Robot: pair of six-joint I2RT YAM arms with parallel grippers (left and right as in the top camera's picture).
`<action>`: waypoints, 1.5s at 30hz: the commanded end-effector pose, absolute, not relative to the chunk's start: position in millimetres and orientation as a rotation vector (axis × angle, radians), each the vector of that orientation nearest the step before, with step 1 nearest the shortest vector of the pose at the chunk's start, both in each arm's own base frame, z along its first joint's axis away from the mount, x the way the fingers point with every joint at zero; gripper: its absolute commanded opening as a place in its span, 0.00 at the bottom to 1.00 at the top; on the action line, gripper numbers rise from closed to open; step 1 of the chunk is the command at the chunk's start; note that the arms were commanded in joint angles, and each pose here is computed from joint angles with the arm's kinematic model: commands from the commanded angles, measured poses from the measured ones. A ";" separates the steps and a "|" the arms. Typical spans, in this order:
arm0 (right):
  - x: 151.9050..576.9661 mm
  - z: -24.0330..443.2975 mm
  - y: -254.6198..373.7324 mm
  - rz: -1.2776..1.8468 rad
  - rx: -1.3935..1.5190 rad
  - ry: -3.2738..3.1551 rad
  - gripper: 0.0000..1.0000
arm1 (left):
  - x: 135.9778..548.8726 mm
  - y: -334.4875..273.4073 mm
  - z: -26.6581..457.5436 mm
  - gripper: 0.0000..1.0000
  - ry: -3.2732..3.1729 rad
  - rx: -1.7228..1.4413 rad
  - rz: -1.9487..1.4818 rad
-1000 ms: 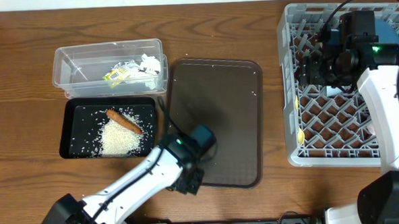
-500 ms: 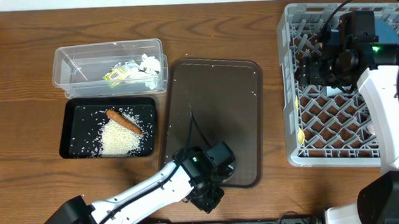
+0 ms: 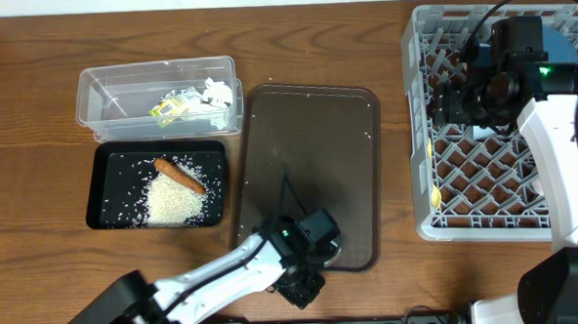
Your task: Sort waste into correct bins and load items into the dishwasher rack
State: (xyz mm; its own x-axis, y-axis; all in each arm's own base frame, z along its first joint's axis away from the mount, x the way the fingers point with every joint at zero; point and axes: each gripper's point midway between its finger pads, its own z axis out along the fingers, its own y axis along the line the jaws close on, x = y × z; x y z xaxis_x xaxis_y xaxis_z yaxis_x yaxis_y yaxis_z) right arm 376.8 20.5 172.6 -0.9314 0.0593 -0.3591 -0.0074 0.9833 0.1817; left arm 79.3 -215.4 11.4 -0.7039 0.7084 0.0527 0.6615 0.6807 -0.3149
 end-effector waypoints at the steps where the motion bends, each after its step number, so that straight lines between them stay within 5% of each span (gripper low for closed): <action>1: 379.2 188.4 17.9 0.241 0.017 2.715 0.77 | 76.0 -212.6 -3.3 0.06 -2.677 -1.132 0.374; 45: 379.1 188.4 17.9 0.241 0.018 2.715 0.77 | 167.3 -206.3 -7.0 0.15 -2.967 -1.076 0.259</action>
State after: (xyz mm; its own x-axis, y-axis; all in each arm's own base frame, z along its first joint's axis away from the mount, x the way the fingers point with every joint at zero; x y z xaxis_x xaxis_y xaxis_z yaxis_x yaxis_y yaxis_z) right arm 375.9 20.4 172.3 -0.9328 0.0590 -0.3556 -0.0070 0.9834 0.1813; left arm 158.1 -212.1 -4.4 -0.7735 0.6287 -0.0795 0.6307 0.7516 -0.1933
